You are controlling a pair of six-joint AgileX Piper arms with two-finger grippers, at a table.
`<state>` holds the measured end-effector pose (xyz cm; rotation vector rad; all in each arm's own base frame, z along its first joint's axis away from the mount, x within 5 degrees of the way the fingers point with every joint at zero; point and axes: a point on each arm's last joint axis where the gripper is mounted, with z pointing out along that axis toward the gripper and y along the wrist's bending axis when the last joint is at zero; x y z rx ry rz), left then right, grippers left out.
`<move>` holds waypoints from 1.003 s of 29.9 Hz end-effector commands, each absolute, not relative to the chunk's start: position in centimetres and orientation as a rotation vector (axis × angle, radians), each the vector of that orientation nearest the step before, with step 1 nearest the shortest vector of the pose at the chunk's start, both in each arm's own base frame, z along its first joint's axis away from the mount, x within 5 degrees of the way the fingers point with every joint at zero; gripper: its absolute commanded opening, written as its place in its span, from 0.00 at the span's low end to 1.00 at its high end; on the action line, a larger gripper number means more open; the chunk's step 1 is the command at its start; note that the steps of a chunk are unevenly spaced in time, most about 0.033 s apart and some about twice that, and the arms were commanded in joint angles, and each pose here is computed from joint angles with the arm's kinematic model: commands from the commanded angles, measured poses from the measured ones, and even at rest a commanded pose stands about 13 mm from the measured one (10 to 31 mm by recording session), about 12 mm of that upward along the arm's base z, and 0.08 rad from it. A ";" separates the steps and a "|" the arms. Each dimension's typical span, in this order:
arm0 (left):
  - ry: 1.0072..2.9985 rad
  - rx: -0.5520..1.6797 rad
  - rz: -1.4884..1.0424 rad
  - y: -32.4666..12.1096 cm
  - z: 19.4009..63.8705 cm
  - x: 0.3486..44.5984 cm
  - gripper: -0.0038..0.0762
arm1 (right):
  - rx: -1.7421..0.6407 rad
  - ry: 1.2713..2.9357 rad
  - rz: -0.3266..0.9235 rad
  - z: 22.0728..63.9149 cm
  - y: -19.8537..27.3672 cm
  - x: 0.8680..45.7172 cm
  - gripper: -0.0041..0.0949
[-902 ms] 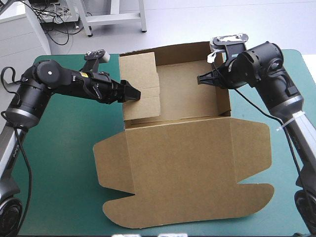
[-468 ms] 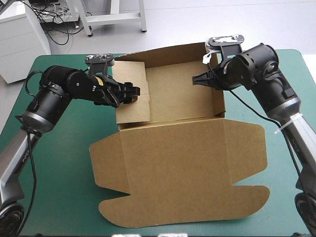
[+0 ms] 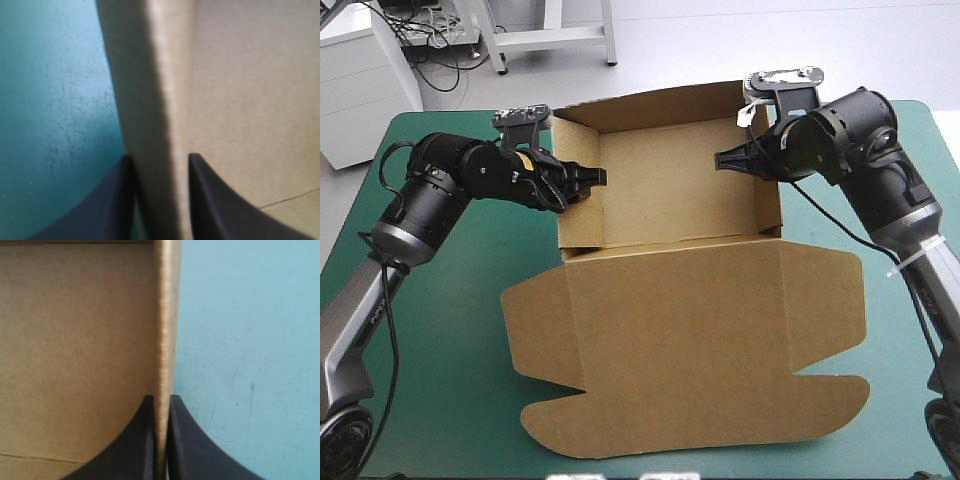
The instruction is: Fold the box
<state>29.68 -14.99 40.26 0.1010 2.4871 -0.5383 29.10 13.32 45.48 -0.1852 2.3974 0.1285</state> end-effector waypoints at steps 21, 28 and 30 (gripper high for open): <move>2.565 0.235 -0.358 -15.9 42.2 33.0 0.01 | -0.234 2.476 0.291 43.9 14.0 31.1 0.02; 2.688 0.256 -0.292 -17.4 37.2 36.3 0.01 | -0.171 2.573 0.314 40.7 12.2 34.7 0.02; 2.720 0.258 -0.280 -17.7 35.9 37.0 0.01 | -0.182 2.597 0.296 39.7 12.0 35.6 0.02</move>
